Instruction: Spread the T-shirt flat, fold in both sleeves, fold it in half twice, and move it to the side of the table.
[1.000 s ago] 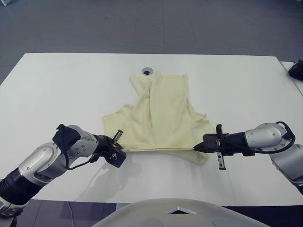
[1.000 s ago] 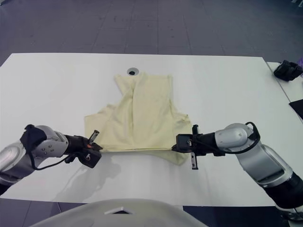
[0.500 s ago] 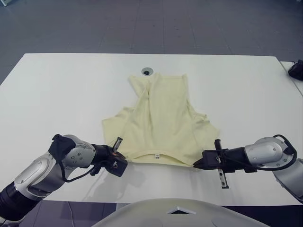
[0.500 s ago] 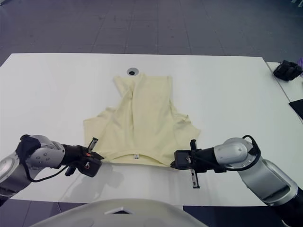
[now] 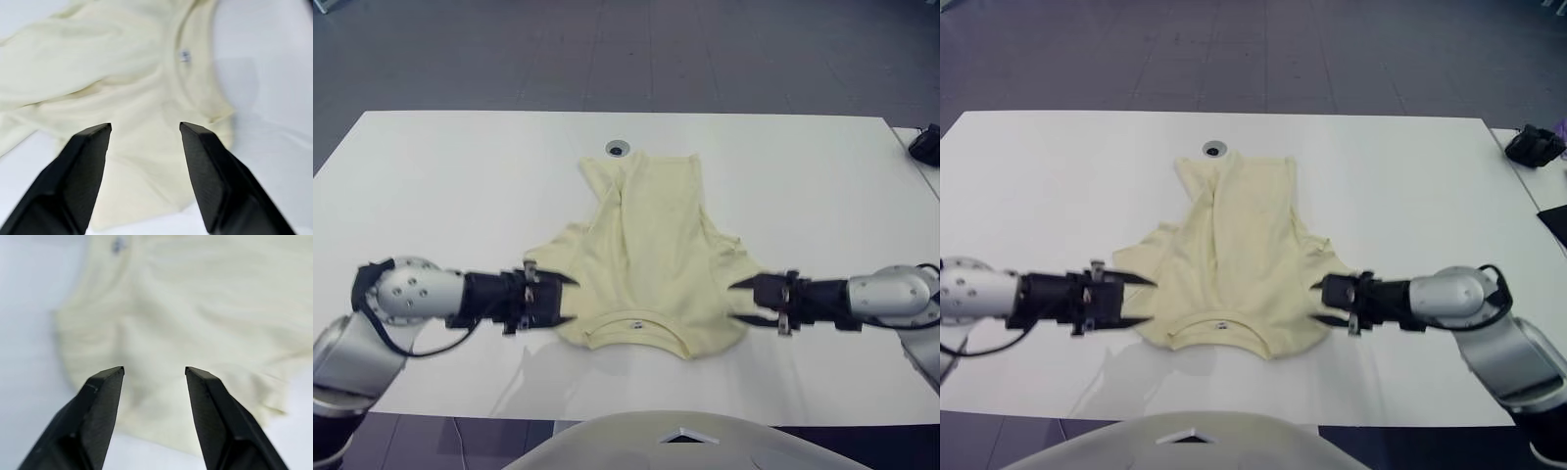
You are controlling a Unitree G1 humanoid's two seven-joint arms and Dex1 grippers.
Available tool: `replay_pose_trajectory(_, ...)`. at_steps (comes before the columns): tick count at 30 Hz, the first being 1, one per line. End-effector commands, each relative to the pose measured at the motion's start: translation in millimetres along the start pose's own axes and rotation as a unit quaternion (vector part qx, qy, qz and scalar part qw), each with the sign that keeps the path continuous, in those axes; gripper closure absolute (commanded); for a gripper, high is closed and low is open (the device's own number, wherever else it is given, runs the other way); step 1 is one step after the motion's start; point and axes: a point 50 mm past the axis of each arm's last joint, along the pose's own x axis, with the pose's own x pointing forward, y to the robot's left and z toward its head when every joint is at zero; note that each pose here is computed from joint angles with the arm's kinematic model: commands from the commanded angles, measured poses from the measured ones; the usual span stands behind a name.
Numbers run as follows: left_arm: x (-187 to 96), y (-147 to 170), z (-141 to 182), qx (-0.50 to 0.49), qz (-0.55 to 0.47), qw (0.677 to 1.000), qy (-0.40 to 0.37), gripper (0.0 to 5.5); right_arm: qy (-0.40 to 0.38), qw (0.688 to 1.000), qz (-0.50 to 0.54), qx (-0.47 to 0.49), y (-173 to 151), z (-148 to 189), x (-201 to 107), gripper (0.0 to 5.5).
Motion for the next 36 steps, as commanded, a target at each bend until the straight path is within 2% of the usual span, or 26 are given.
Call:
replay_pose_trajectory(1, 12, 21, -33, -0.007, 0.073, 0.994, 0.082, 2.15, 0.013, 0.996, -0.087, 0.001, -26, -9, 10, 2.33)
replay_pose_trajectory(5, 36, 30, -60, -0.021, 0.110, 0.986, 0.123, 1.51, 0.030, 0.993, -0.114, 0.004, -31, -21, 26, 1.72)
replay_pose_trajectory(10, 52, 32, -80, -0.018, 0.118, 0.981, 0.155, 0.71, 0.052, 0.992, -0.119, 0.002, -31, -32, 33, 0.96)
replay_pose_trajectory(13, 52, 21, -88, -0.016, 0.091, 0.980, 0.175, 0.14, 0.072, 0.992, -0.104, -0.004, -28, -40, 33, 0.40)
replay_pose_trajectory(15, 46, 9, -94, -0.011, 0.058, 0.979, 0.197, 0.10, 0.088, 0.992, -0.093, -0.010, -25, -45, 32, 0.13)
replay_pose_trajectory(18, 33, -4, -101, -0.008, 0.029, 0.974, 0.226, 0.10, 0.114, 0.991, -0.071, -0.010, -16, -55, 27, 0.13)
replay_pose_trajectory(22, 21, -9, -94, -0.018, 0.031, 0.972, 0.231, 0.10, 0.127, 0.991, -0.043, 0.000, 0, -59, 21, 0.13)
replay_pose_trajectory(36, 8, -28, -81, -0.064, 0.038, 0.967, 0.245, 0.10, 0.150, 0.987, -0.035, 0.038, 18, -61, 2, 0.13)
